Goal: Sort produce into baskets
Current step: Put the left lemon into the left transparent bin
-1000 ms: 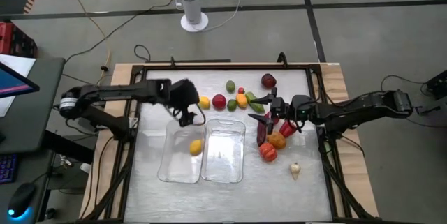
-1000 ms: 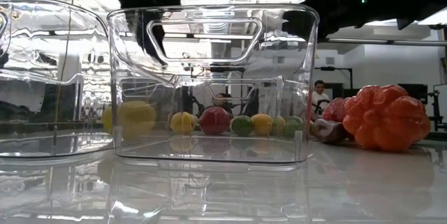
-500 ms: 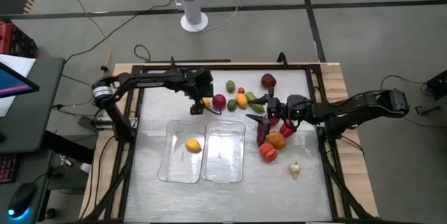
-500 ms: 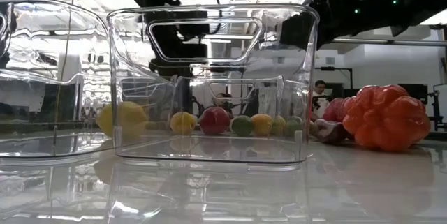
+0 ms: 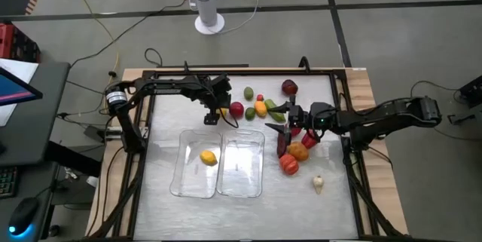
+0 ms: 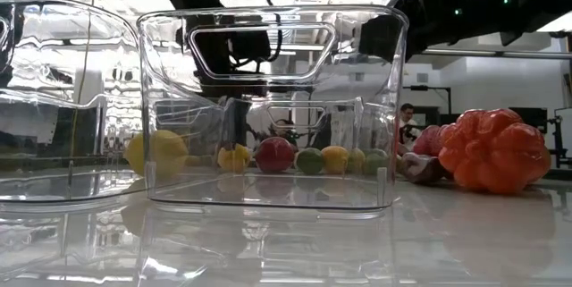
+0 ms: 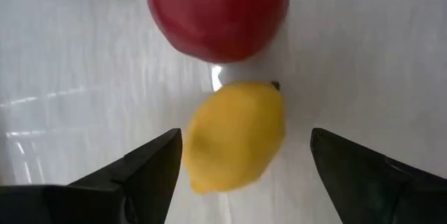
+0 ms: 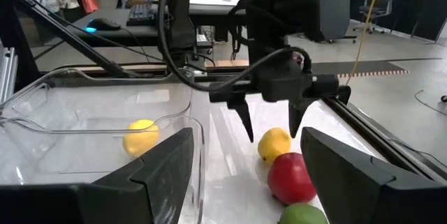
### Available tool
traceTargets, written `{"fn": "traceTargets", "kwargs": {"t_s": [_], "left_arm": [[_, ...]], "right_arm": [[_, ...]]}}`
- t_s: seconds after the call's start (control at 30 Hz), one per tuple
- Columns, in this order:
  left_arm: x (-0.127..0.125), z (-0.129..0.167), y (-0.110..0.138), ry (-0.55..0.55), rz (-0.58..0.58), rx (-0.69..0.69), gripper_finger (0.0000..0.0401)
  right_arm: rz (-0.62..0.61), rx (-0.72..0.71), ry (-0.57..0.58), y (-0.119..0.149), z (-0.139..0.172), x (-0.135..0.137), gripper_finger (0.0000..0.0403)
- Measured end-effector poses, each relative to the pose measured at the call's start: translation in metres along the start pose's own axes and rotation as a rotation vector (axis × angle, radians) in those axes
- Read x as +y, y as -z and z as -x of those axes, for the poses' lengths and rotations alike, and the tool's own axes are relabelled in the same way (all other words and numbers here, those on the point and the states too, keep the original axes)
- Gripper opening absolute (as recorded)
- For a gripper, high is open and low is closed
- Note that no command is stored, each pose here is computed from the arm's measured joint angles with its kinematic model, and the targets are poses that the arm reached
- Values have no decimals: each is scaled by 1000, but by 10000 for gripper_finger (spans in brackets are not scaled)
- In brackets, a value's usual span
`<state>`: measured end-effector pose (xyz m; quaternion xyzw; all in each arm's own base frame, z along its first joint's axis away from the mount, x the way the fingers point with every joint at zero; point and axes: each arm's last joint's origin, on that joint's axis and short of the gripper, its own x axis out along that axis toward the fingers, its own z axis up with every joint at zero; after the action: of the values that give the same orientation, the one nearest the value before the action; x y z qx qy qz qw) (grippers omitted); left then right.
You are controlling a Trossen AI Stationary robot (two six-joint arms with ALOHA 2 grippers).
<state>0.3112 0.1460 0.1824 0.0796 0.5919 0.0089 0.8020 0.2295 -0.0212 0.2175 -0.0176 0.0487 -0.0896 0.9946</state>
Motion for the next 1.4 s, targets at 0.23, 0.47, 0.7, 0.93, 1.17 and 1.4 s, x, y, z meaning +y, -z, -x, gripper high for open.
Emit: {"fn": "traceTargets", "kwargs": {"t_s": [0.23,0.47,0.7,0.93,1.17,1.4], "left_arm": [[-6,-9,7,11,-3,13,254],[-5,-9,7,1,-3,20,186],[-2,7,5,-63,-8,53,174],[-6,74,-7,-67,31,-73,173],[-59,131,-7,336,112,-319,178],[-122,132,-3,214,115,-123,216]], "right_arm": [[0,0,-1,0,0,0,291],[0,0,-1,0,0,0,291],[0,0,-1,0,0,0,291],[0,1,-1,0,0,0,291],[0,6,-1,1,0,0,291],[-8,-4,-1,0,0,0,291]]}}
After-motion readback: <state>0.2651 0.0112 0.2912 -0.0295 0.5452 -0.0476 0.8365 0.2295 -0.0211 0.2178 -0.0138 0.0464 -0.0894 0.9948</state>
